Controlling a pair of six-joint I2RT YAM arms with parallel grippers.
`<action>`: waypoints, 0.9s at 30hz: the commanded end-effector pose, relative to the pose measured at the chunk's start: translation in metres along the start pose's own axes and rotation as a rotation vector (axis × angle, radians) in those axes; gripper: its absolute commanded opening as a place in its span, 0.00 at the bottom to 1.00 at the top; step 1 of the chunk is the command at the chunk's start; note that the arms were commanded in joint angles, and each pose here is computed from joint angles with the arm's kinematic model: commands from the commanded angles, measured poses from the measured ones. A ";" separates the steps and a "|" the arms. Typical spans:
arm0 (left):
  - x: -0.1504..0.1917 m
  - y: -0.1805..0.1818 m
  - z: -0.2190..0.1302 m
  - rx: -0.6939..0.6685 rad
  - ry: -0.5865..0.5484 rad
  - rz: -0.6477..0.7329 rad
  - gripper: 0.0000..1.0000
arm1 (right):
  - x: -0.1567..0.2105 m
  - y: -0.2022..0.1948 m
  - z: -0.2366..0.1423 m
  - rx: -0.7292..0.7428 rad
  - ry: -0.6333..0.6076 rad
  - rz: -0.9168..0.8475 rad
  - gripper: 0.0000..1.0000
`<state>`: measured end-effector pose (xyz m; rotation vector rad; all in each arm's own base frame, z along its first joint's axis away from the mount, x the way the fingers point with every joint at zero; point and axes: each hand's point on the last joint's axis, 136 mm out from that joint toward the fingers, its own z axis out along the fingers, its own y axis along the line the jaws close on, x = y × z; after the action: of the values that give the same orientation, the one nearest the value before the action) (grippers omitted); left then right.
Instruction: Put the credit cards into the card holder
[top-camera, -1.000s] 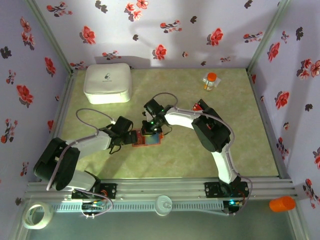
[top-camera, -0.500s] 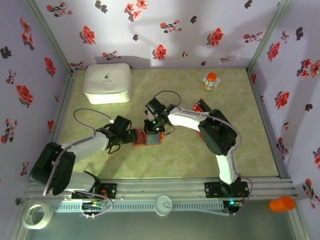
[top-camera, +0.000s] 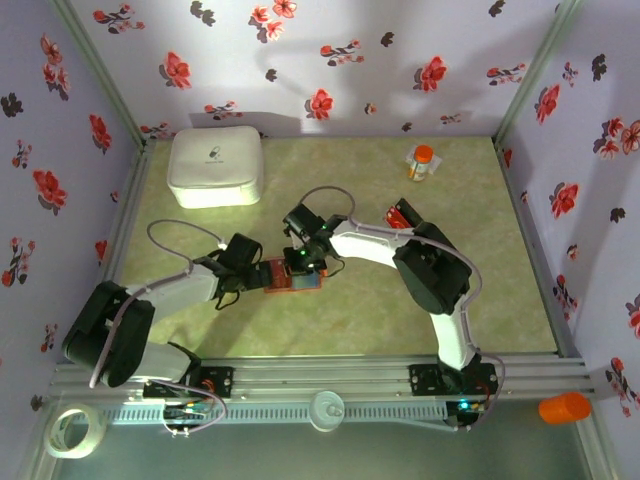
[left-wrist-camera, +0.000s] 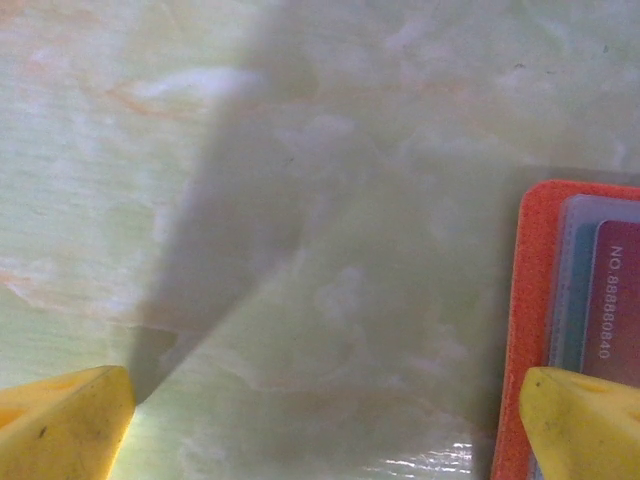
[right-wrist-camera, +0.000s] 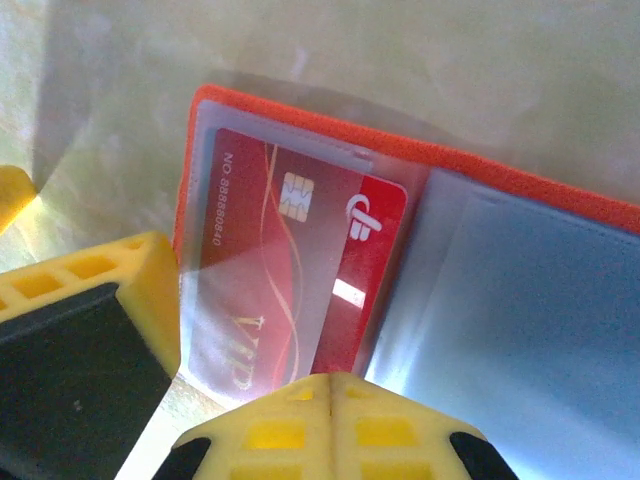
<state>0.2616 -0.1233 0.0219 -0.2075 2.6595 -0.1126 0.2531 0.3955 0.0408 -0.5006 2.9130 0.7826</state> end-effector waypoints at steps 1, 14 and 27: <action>0.013 0.011 0.008 -0.032 0.040 -0.018 1.00 | 0.004 -0.005 0.002 0.037 0.009 -0.013 0.02; 0.015 0.010 0.012 -0.030 0.043 -0.017 1.00 | 0.010 -0.011 0.021 0.070 0.052 -0.024 0.02; 0.014 0.009 0.011 -0.019 0.038 -0.019 1.00 | 0.014 -0.002 0.031 0.060 0.079 -0.037 0.02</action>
<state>0.2623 -0.1227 0.0203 -0.2089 2.6556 -0.1082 0.2486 0.4085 0.0262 -0.5495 2.9323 0.7368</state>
